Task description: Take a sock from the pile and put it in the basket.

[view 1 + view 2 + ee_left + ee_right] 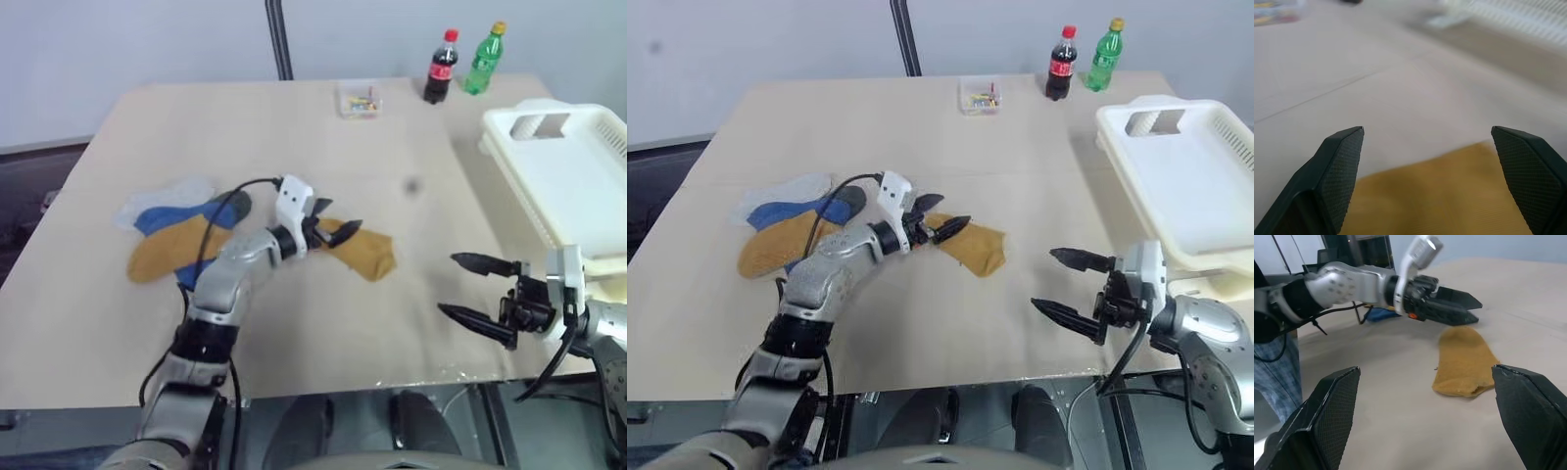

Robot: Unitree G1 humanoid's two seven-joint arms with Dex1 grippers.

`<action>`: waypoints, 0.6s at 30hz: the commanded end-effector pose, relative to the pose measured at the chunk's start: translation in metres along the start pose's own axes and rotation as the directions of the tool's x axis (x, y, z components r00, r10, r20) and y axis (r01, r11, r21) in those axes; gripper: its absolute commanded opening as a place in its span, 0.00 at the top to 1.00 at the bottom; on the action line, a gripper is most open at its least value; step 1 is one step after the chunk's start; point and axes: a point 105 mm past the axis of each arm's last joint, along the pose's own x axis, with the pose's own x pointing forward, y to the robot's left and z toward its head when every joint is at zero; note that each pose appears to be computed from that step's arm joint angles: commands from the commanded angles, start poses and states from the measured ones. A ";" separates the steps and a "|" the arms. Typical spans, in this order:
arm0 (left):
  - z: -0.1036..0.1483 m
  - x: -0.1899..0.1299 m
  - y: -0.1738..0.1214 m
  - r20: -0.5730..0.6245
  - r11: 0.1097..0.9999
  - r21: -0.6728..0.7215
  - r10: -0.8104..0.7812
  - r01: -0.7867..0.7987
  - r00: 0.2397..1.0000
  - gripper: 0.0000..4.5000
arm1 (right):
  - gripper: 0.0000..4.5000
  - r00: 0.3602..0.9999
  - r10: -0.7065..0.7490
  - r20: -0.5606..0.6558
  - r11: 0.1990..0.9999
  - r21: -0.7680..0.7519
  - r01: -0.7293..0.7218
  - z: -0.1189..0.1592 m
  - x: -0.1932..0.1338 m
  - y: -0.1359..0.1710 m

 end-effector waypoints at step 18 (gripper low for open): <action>-0.033 -0.068 -0.002 -0.252 0.887 -0.141 -0.461 0.439 0.851 0.01 | 0.00 0.999 0.042 0.017 0.997 -0.058 -0.040 0.009 0.009 -0.001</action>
